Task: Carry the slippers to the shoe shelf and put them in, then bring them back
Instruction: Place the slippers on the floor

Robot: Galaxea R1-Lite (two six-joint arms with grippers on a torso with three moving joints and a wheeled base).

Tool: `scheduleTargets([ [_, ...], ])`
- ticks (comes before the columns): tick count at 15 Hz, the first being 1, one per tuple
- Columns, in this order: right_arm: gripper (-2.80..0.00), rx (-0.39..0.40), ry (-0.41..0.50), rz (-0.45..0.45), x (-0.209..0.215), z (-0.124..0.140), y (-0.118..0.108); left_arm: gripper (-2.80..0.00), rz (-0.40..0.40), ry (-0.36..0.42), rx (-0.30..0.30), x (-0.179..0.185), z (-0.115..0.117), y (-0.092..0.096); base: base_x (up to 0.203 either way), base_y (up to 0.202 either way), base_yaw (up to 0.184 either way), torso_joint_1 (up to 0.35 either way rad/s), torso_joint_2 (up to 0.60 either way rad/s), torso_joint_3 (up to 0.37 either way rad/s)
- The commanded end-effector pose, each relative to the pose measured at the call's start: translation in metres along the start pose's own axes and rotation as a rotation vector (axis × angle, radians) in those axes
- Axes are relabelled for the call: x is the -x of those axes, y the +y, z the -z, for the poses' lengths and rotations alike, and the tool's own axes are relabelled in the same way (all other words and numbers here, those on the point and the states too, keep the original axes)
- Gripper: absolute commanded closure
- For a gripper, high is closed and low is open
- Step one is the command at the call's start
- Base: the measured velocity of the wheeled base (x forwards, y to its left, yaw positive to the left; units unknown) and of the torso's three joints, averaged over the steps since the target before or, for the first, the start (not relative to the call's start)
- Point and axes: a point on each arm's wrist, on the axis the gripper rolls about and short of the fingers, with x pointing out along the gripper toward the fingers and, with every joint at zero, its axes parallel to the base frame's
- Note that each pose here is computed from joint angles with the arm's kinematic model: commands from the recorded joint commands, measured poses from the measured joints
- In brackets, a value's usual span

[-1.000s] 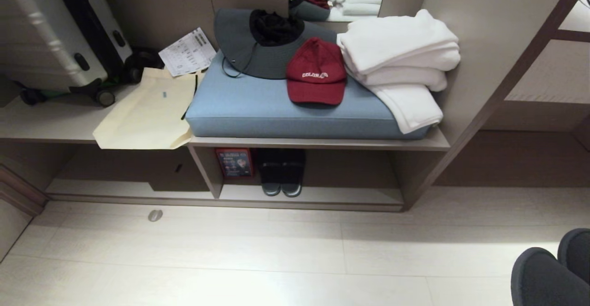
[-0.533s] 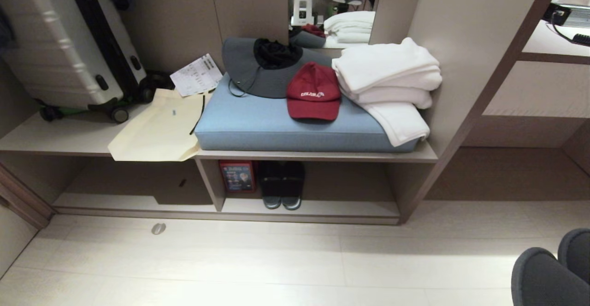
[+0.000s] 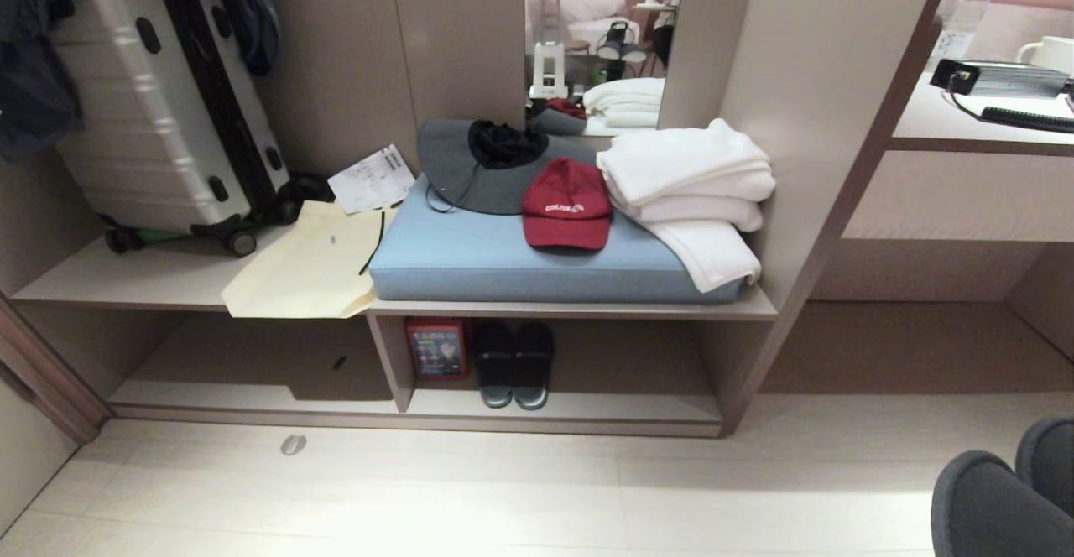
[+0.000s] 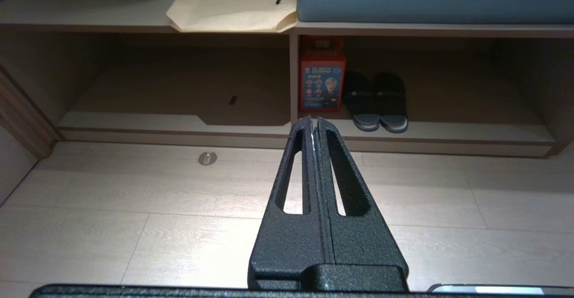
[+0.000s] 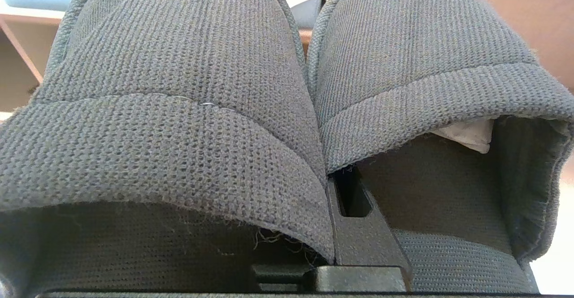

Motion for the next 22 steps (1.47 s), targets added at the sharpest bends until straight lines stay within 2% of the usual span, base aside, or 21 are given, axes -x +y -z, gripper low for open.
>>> scheduleTargets([
  [1, 0.0, 0.001, 0.0, -0.001, 0.0, -0.0001, 0.0, 0.0, 0.0, 0.001, 0.0, -0.0001, 0.0, 0.0, 0.0, 0.0, 0.0, 0.002, 0.01, 0.199],
  [8, 0.0, 0.001, 0.001, -0.001, -0.0001, -0.0001, 0.0, 0.0, -0.001, -0.001, -0.004, 0.0, 0.0, 0.0, 0.0, 0.0, 0.0, 0.002, 0.0, 0.186],
  [20, 0.0, 0.001, 0.0, -0.001, 0.0, -0.0001, 0.0, 0.0, -0.002, 0.002, -0.003, -0.0002, -0.0001, 0.0, 0.0, 0.0, 0.0, 0.0, 0.0, 0.011],
  [22, 0.0, 0.001, 0.0, -0.001, 0.0, -0.0001, 0.0, 0.0, -0.002, 0.002, -0.003, -0.0002, -0.0001, 0.0, 0.001, -0.119, 0.011, 0.001, 0.0, 0.004],
])
